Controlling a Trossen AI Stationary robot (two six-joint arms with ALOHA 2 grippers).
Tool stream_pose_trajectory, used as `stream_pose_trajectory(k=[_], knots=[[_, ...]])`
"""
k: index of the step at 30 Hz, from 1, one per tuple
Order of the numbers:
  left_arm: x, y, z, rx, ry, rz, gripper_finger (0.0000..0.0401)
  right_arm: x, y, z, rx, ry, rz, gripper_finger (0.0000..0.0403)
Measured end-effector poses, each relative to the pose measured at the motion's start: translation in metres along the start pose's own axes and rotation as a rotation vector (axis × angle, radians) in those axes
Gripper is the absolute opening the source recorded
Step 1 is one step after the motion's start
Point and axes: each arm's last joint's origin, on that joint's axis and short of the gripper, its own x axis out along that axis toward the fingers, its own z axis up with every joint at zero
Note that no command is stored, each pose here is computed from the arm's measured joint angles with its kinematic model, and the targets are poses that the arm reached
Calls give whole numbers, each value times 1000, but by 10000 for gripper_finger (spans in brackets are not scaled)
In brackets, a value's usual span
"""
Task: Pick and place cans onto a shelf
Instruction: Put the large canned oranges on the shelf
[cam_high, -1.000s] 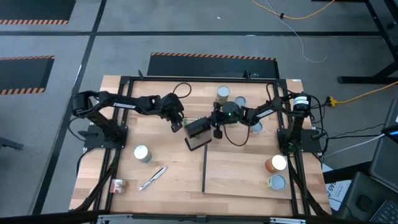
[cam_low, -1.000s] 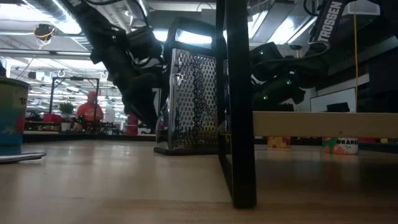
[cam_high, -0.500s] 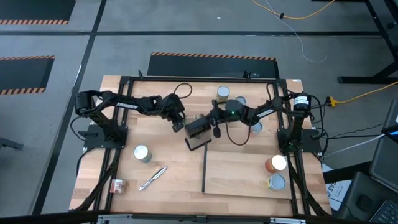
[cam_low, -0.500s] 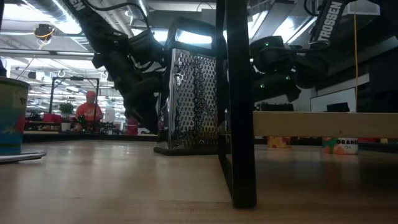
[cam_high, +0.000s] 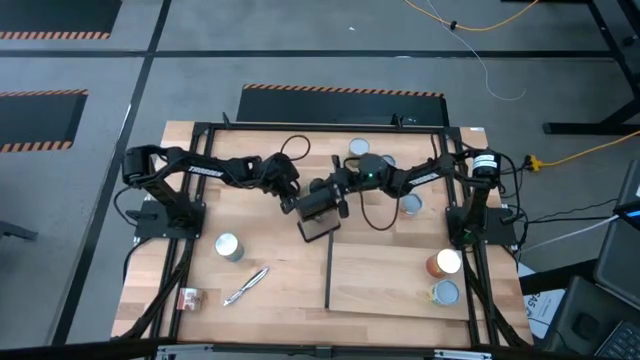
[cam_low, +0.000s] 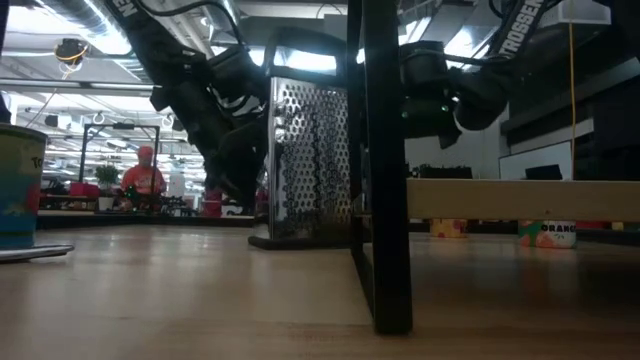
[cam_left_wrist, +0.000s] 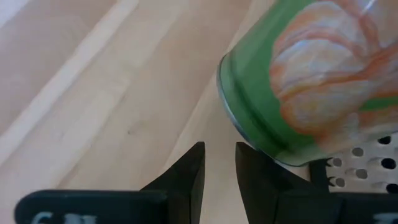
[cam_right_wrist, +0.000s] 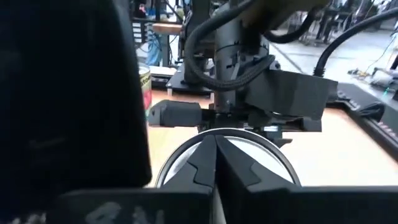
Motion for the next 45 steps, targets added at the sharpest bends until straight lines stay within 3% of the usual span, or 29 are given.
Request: stream_pose_trajectory(k=[6,11,35,45], knots=[[4,-4,-2,11,18,-15,84,7,-2,-7,55,140,21,4],[8,-4,-6,15,50,0,84,8,-2,-7,68,170,24,12],[7,-2,-11,15,93,21,84,3,-3,11,39,114,14,10],[7,-2,-11,14,93,20,84,-4,-8,24,6,88,-35,83]])
